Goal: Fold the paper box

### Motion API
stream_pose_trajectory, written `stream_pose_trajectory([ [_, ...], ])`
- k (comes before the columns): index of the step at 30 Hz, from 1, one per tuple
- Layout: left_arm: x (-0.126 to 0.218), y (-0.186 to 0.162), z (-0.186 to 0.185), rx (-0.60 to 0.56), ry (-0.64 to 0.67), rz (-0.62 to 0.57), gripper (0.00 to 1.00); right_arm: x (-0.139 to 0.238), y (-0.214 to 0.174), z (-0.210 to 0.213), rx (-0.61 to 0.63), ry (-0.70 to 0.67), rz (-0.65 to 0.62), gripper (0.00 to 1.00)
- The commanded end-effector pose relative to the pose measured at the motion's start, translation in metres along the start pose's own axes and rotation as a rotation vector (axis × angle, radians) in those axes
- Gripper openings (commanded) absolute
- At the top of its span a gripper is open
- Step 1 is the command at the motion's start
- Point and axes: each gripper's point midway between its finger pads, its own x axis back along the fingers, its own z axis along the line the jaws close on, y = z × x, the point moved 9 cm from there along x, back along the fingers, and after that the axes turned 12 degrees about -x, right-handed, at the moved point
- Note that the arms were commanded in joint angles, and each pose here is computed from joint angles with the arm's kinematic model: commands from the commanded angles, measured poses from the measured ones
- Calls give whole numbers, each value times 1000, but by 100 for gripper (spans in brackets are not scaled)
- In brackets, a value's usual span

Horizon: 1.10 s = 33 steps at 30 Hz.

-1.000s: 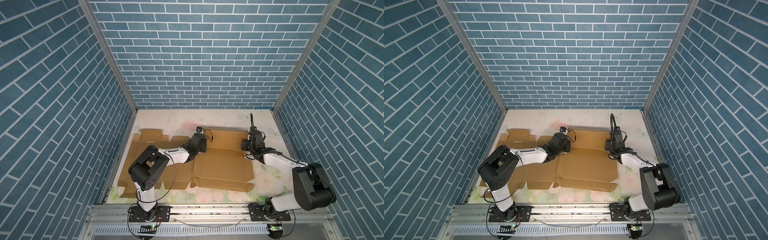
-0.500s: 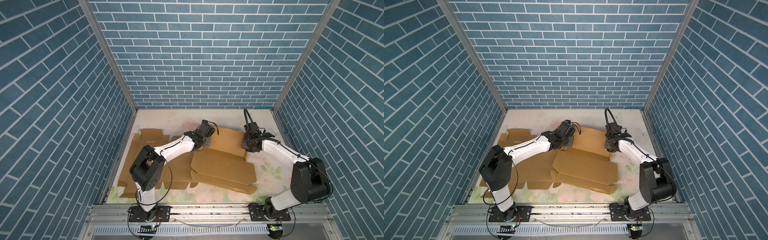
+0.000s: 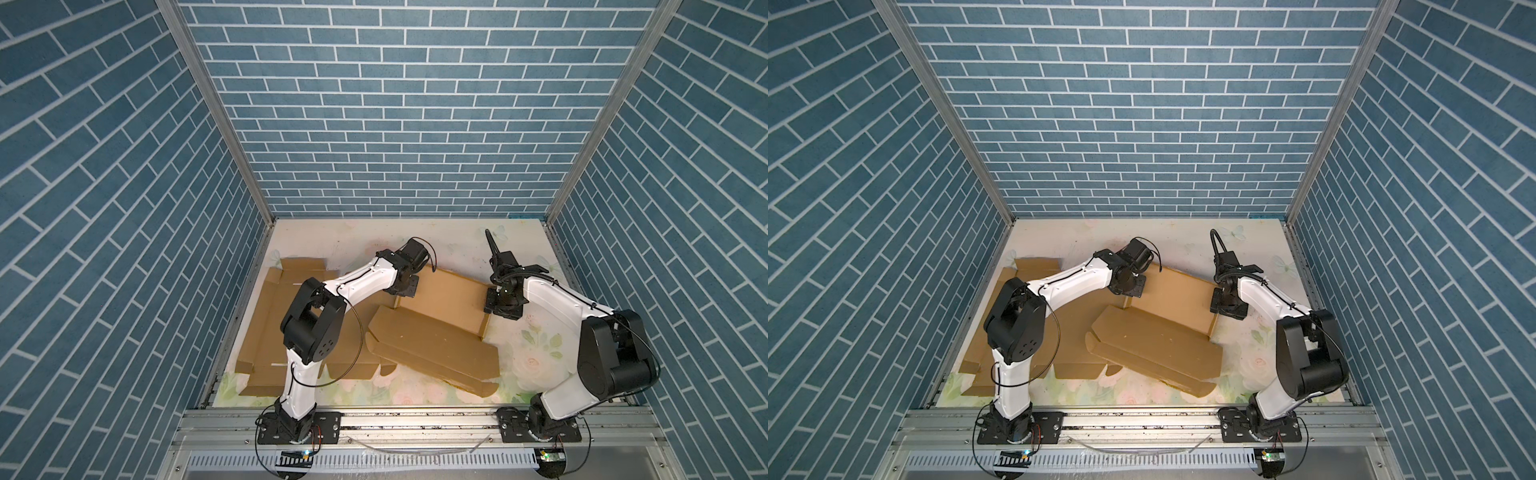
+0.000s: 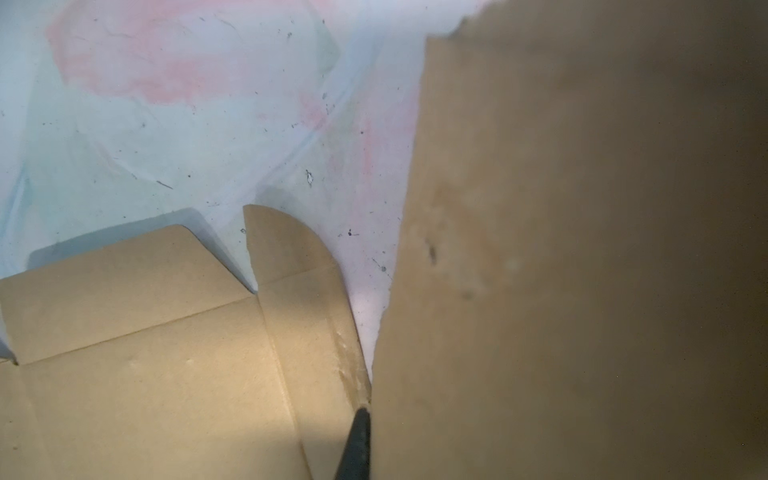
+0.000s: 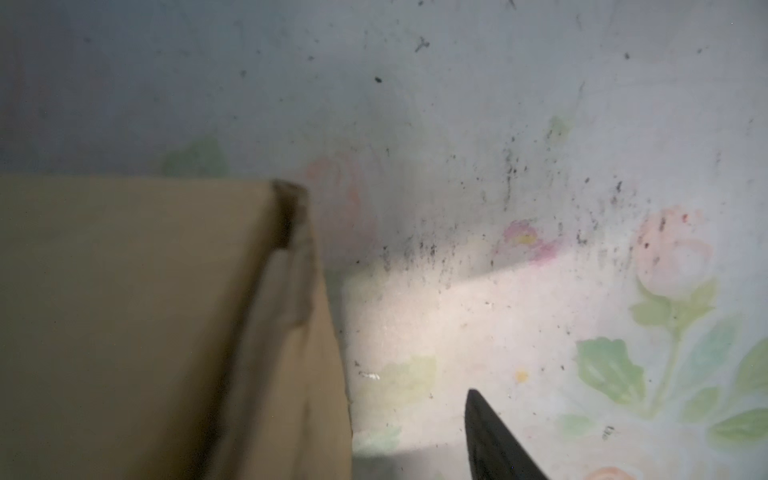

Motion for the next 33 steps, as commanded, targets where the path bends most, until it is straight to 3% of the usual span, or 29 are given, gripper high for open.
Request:
stream_pose_trajectory([
  [1,-11,-17,5,-111,27,173,0,41,6,4,118,69,-26,59],
  [7,-17,-11,1,-174,-15,246,3,70,22,23,267,129,-72,63],
  [13,-22,-2,0,-219,-35,283,10,52,39,65,426,235,-2,64],
  [25,-35,12,-5,-235,-72,293,15,-5,55,124,478,367,124,60],
  [33,-46,17,5,-228,-61,308,14,26,54,112,517,379,29,61],
])
